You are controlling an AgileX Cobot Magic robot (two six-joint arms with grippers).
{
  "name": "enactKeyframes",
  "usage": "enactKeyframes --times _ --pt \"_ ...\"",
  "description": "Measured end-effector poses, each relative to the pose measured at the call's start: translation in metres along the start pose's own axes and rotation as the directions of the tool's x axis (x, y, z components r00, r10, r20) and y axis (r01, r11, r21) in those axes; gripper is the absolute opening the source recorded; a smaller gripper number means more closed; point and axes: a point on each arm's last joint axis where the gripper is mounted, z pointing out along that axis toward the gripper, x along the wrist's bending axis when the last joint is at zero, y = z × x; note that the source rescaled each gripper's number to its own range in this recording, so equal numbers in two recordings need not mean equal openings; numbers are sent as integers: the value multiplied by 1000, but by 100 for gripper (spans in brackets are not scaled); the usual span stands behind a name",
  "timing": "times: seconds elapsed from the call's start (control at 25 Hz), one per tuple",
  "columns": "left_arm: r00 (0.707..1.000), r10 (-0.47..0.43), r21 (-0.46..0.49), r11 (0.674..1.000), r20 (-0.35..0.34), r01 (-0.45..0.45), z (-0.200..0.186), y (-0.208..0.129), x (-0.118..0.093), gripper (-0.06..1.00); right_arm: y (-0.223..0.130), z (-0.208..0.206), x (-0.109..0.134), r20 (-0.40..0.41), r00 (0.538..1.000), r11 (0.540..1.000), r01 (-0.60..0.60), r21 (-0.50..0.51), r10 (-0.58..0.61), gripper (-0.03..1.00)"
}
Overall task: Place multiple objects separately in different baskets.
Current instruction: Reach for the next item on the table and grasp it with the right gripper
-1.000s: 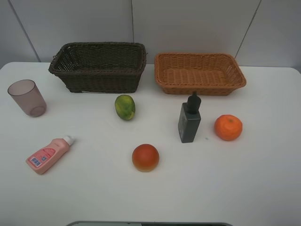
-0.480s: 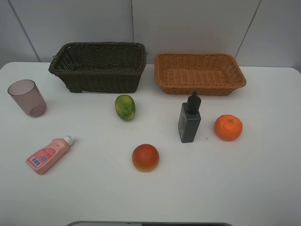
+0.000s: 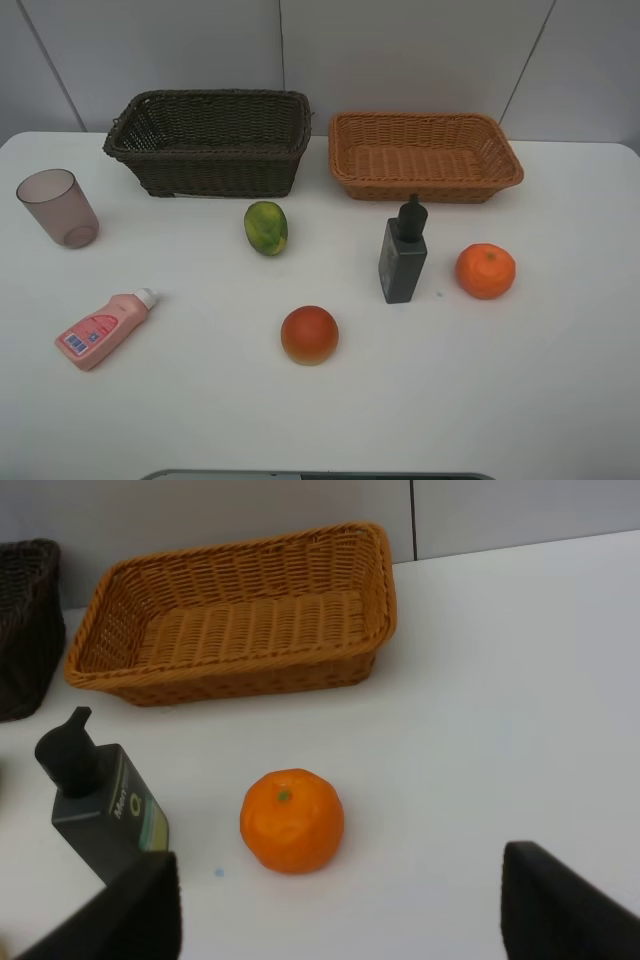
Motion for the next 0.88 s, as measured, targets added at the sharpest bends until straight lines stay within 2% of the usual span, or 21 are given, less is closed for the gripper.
enactKeyframes --times 0.28,0.88 --pt "1000 0 0 1000 0 0 0 0 0 92 0 0 1 61 998 1000 -28 -7 29 53" --pt "1000 0 0 1000 0 0 0 0 0 92 0 0 0 80 995 999 -52 -11 53 53"
